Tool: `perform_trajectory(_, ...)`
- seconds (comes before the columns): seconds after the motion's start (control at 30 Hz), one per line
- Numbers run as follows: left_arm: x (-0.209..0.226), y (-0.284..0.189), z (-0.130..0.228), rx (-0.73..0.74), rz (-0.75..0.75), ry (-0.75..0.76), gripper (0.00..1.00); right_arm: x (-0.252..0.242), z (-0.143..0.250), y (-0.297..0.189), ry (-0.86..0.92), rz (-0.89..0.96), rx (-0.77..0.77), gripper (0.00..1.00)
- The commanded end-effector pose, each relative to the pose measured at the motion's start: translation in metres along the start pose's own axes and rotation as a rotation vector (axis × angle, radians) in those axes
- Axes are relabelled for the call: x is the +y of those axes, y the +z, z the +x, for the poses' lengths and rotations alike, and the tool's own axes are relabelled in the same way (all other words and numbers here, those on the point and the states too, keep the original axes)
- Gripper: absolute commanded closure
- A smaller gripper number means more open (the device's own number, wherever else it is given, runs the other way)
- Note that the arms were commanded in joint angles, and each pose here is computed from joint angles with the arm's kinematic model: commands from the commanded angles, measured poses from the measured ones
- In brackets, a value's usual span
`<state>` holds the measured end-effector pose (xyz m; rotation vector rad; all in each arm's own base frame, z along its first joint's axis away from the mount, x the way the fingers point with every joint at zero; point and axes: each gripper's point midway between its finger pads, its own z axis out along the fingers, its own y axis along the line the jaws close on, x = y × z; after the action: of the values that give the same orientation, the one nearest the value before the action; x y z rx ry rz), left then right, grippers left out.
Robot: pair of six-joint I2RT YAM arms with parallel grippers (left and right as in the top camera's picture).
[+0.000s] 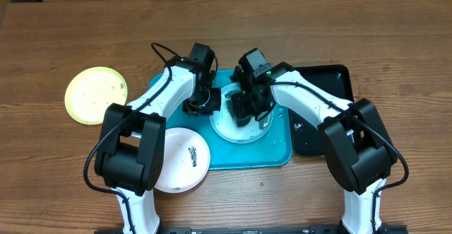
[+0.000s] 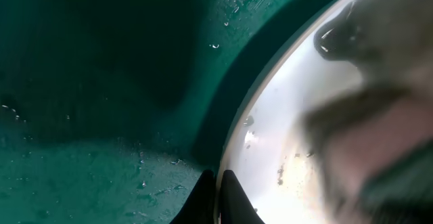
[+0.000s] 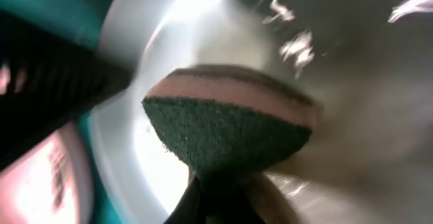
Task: Clean dirty plates on tray and stack at the side
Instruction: 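Return the sponge to the black tray, release it, retract the right arm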
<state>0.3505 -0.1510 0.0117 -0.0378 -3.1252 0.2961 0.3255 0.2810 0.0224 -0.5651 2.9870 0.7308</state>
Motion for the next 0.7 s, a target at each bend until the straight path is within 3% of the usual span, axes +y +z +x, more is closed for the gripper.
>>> perform_trajectory(0.0, 0.002, 0.009, 0.006, 0.028, -0.004, 0.019, 0.96, 0.020, -0.004, -0.023, 0.009, -0.157, 0.033, 0.96)
perform_trajectory(0.17, 0.002, 0.009, 0.006, 0.028, -0.004, 0.019, 0.96, 0.005, -0.020, -0.094, 0.027, -0.153, -0.024, 0.96)
perform_trajectory(0.3, 0.002, 0.009, 0.006, 0.028, -0.004, 0.019, 0.96, -0.030, -0.018, -0.127, 0.096, -0.043, -0.066, 0.96)
perform_trajectory(0.67, 0.002, 0.009, 0.006, 0.028, -0.004, 0.019, 0.96, -0.153, 0.036, -0.153, 0.366, 0.382, 0.040, 0.96)
